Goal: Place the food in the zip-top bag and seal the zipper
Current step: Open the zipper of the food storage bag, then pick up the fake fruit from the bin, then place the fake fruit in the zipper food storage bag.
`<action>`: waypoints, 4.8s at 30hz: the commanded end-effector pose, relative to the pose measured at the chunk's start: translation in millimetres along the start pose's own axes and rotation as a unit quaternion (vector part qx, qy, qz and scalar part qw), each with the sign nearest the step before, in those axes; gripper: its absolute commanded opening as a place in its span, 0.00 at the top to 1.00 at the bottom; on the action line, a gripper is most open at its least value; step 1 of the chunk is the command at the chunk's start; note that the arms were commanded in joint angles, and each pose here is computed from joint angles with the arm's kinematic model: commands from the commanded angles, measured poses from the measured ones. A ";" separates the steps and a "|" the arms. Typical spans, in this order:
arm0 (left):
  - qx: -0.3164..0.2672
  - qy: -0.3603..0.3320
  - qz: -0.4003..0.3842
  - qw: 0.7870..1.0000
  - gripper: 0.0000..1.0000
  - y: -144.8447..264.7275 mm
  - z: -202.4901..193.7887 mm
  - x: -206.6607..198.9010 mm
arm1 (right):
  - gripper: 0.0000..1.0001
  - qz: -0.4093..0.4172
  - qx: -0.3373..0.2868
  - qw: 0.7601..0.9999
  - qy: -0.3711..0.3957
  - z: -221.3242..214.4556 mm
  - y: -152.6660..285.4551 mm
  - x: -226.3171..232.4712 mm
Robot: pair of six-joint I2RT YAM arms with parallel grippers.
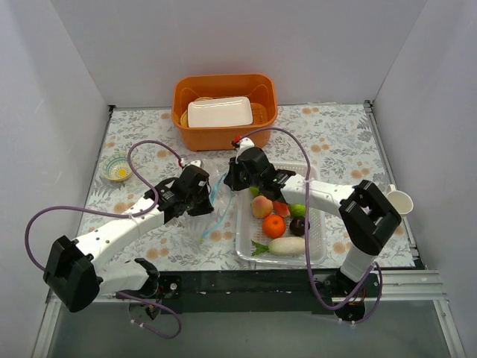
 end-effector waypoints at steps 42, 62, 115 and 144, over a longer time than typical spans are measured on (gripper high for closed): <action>-0.198 0.063 0.131 0.969 1.00 29.2 49.9 2.5 | 0.36 -0.090 0.018 0.996 0.002 72.6 47.8 -9.4; -0.140 0.055 0.099 0.984 1.00 8.0 41.5 -10.0 | 0.41 -0.247 0.161 0.955 -0.013 -39.8 133.0 -61.0; -0.155 0.029 0.060 0.986 1.00 19.3 48.7 -17.6 | 0.99 0.057 0.038 0.997 -0.034 4.8 173.1 -1.1; -0.150 0.010 0.026 0.988 1.00 28.2 41.0 -10.3 | 0.99 0.282 0.122 0.941 -0.139 -11.7 87.0 30.3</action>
Point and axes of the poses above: each gripper's point midway between its finger pads, its own y axis back along the fingers, its own x axis along the line the jaws close on, z = x × y, the point moved 9 cm from there along y, back along the fingers, and after that the axes turned 11 degrees about y, right-handed, at the moved point
